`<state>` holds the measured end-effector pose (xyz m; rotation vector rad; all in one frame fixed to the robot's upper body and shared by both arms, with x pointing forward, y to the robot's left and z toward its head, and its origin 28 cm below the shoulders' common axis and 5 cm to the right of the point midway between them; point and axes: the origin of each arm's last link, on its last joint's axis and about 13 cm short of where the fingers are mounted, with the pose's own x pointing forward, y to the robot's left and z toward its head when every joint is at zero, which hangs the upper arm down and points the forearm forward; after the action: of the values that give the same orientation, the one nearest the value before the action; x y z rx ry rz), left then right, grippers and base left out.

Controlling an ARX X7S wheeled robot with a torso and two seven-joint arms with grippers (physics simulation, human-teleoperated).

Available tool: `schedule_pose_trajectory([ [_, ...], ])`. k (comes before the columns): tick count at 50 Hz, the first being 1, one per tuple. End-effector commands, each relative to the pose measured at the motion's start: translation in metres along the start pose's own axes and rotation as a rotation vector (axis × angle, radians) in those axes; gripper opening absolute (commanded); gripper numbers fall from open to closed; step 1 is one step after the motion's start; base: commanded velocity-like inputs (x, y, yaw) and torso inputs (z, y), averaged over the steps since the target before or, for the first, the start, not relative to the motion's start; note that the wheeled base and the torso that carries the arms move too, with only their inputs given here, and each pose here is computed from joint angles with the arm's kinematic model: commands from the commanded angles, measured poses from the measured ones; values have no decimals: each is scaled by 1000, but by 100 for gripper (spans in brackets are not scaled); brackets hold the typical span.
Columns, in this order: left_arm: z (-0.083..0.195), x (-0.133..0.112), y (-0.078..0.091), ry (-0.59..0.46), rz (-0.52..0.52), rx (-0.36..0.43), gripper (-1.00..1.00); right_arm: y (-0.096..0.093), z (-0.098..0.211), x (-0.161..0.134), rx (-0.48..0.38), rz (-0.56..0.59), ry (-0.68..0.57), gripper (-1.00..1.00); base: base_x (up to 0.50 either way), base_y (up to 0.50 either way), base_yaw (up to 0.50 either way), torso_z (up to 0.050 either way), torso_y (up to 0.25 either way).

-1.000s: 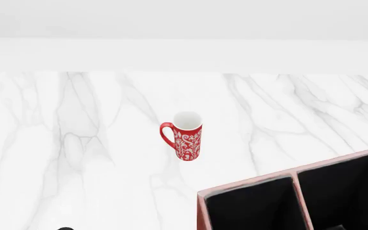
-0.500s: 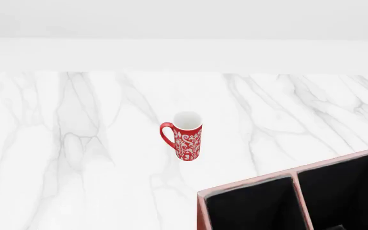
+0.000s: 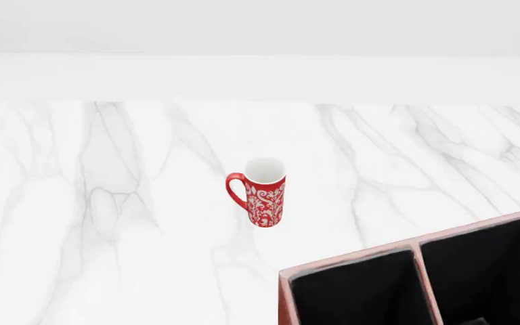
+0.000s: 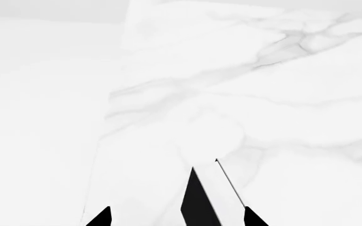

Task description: Pick up the book and place it in the left compartment of the caddy.

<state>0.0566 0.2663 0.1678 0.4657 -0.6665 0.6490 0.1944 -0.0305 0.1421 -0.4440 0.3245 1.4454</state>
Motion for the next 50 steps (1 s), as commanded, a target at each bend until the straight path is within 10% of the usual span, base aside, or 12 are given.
schedule_pose_trajectory([
  [1, 0, 0, 0, 0, 0, 2, 100, -1, -14, -1, 9, -20, 10, 100, 0, 0, 0, 0, 0],
  [50, -4, 6, -12, 6, -15, 4, 100, -15, -38, -14, 79, -129, 17, 100, 0, 0, 0, 0, 0],
])
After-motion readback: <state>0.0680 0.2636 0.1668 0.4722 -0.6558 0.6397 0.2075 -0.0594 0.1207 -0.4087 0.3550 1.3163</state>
